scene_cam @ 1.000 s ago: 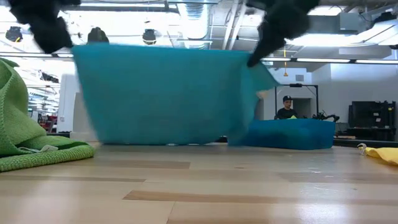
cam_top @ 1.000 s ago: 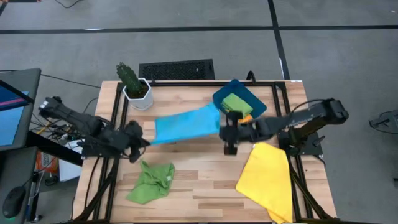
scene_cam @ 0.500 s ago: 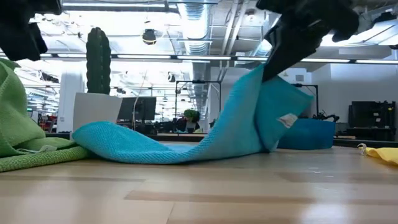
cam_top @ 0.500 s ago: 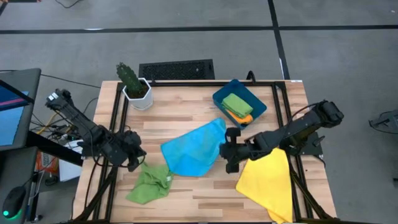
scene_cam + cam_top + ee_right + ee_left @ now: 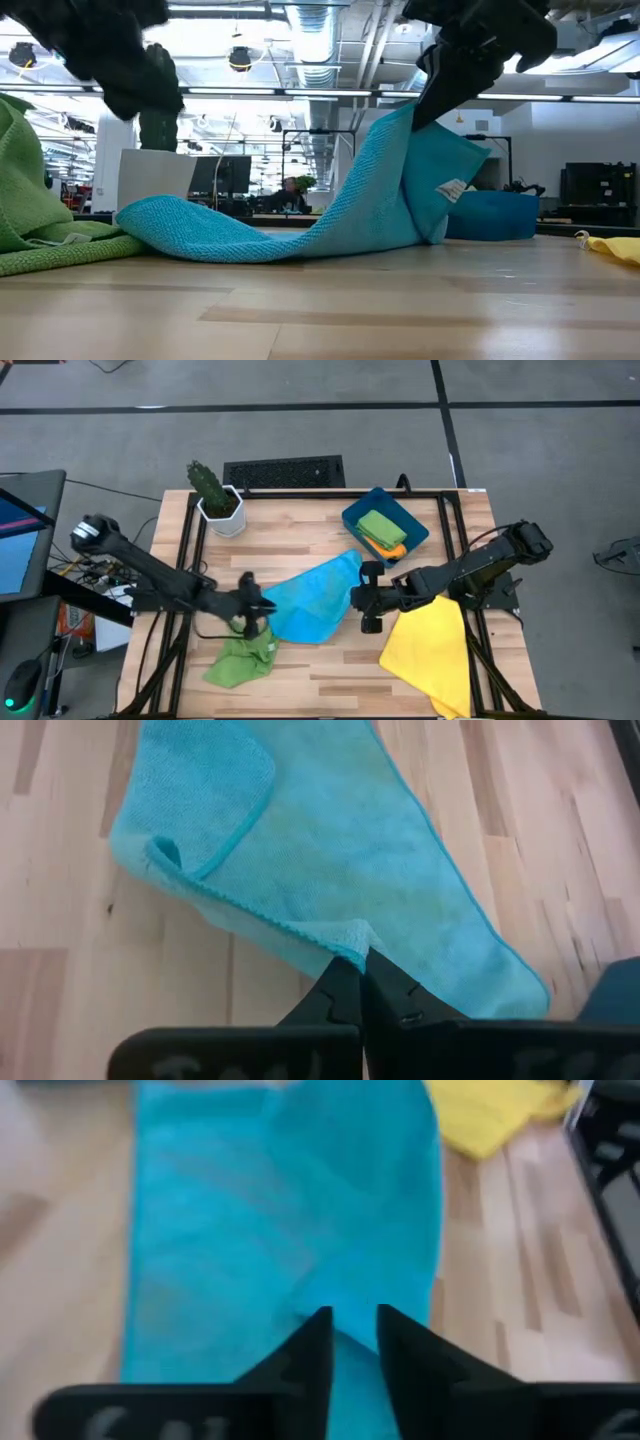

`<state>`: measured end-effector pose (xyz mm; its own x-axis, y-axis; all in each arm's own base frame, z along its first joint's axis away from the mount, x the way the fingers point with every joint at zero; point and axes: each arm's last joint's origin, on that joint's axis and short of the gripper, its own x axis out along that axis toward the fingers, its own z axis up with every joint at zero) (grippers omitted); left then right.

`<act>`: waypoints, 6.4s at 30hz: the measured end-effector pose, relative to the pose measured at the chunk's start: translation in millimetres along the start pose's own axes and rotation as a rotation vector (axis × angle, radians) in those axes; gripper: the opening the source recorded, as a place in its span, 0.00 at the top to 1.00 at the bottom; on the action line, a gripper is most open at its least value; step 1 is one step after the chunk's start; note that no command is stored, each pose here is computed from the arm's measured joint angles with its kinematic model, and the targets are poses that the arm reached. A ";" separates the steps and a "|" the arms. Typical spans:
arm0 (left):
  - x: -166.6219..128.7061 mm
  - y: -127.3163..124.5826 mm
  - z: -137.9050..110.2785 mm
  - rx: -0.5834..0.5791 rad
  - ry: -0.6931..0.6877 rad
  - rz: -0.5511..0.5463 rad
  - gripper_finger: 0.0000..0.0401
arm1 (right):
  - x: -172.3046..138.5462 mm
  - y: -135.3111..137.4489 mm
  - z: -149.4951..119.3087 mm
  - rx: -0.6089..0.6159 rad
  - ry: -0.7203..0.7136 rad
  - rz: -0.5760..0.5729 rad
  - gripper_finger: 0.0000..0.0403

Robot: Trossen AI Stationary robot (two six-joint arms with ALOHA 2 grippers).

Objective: Fold microfiber towels
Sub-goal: Fold the blue microfiber towel

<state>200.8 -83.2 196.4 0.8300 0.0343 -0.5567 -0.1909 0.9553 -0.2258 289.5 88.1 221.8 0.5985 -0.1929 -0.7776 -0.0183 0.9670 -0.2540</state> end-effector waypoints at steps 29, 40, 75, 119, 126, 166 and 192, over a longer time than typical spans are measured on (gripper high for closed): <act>100.7 10.7 -18.1 -0.275 0.231 -0.151 0.42 | -2.7 7.8 -0.1 -0.050 -0.009 0.040 0.96; 101.1 13.3 -18.1 -0.241 0.205 -0.076 0.86 | -2.6 7.6 -0.1 -0.050 -0.010 0.037 0.96; -66.9 14.6 12.5 -0.318 -0.057 0.089 1.00 | 12.4 30.3 -23.9 0.149 -0.036 0.104 0.91; -91.3 19.3 47.6 -0.187 -0.215 0.143 1.00 | -34.5 5.4 -21.6 0.107 -0.046 0.019 0.96; -110.5 31.0 83.5 0.024 -0.335 0.327 1.00 | -71.9 -48.2 -12.8 0.020 -0.149 -0.251 0.98; -76.6 45.7 -14.8 0.041 0.049 0.399 1.00 | 22.2 23.3 -15.9 0.001 0.085 -0.162 0.95; -58.6 58.2 -48.1 0.028 0.166 0.484 1.00 | 71.1 -49.9 -6.4 0.015 0.097 -0.008 0.93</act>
<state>115.9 -43.7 177.4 0.5557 0.4296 -0.7118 -0.5164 0.8493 0.1094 327.9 25.0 175.5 0.5180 -0.2154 -0.8278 -0.0016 0.9675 -0.2527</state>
